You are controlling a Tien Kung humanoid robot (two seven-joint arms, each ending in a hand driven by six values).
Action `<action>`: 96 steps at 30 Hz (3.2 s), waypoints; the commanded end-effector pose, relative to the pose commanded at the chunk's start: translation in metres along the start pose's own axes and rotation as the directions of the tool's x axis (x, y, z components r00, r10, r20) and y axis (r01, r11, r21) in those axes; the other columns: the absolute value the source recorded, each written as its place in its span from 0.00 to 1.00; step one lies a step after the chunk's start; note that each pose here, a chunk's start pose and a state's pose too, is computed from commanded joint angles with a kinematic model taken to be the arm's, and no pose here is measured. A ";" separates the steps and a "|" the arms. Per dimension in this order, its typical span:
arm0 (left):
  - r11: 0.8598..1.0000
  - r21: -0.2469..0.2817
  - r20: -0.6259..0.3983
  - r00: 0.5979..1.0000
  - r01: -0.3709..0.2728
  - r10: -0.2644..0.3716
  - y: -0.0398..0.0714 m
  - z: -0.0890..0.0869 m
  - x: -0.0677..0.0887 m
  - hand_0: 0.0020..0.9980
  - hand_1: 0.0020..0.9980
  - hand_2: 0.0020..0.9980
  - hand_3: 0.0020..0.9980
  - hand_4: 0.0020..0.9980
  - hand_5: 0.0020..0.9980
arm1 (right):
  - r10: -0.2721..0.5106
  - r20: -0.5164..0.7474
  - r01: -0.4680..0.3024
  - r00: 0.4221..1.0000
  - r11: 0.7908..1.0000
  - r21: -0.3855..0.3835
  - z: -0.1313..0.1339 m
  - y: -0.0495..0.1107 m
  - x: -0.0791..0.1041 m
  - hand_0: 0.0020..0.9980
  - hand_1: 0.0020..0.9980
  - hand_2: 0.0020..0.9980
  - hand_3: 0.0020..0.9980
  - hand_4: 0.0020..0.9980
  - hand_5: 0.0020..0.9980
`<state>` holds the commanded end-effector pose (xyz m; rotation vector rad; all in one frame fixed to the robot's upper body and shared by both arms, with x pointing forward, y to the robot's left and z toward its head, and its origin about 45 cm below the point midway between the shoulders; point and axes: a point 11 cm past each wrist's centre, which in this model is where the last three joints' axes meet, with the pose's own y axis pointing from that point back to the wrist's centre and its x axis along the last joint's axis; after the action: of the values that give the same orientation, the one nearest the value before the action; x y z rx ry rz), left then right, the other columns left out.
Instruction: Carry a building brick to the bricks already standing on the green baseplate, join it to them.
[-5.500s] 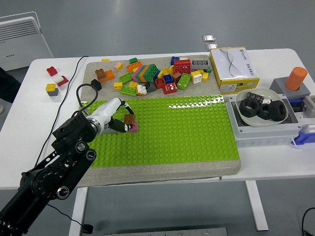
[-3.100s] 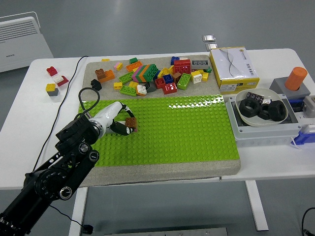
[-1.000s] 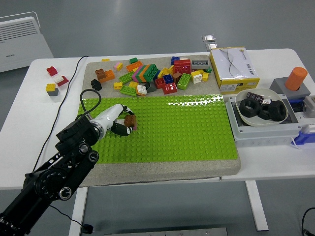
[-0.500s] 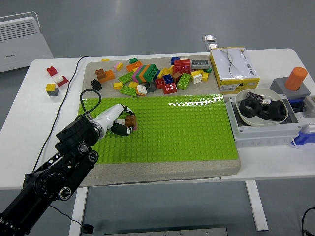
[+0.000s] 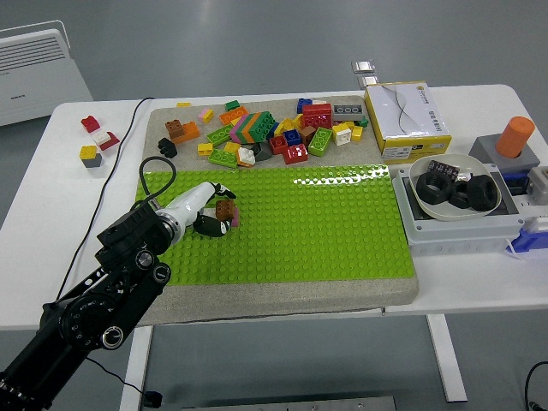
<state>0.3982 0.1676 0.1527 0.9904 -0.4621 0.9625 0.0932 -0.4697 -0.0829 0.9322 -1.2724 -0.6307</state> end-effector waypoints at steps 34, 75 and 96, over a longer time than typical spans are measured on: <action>0.953 -0.155 0.193 0.938 -0.259 0.287 0.055 0.016 0.046 0.99 0.95 0.93 0.66 0.90 0.66 | 0.004 0.005 -0.004 1.000 1.000 -0.011 0.006 -0.001 0.000 0.67 0.62 0.72 0.79 0.85 1.00; 0.978 -0.092 0.239 0.949 -0.188 0.205 0.036 -0.007 0.006 0.99 0.95 0.93 0.65 0.85 0.80 | -0.001 0.001 0.001 1.000 1.000 -0.002 0.000 0.000 -0.002 0.68 0.62 0.73 0.80 0.84 1.00; 0.980 -0.099 0.236 0.953 -0.170 0.189 0.035 -0.002 -0.001 0.98 0.94 0.92 0.65 0.85 0.80 | 0.000 -0.003 0.000 1.000 1.000 0.004 -0.003 0.001 -0.001 0.68 0.62 0.73 0.80 0.84 1.00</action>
<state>0.3682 0.1761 0.1682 1.0134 -0.8025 0.9803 0.0957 -0.4676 -0.0832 0.9361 -1.2715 -0.6273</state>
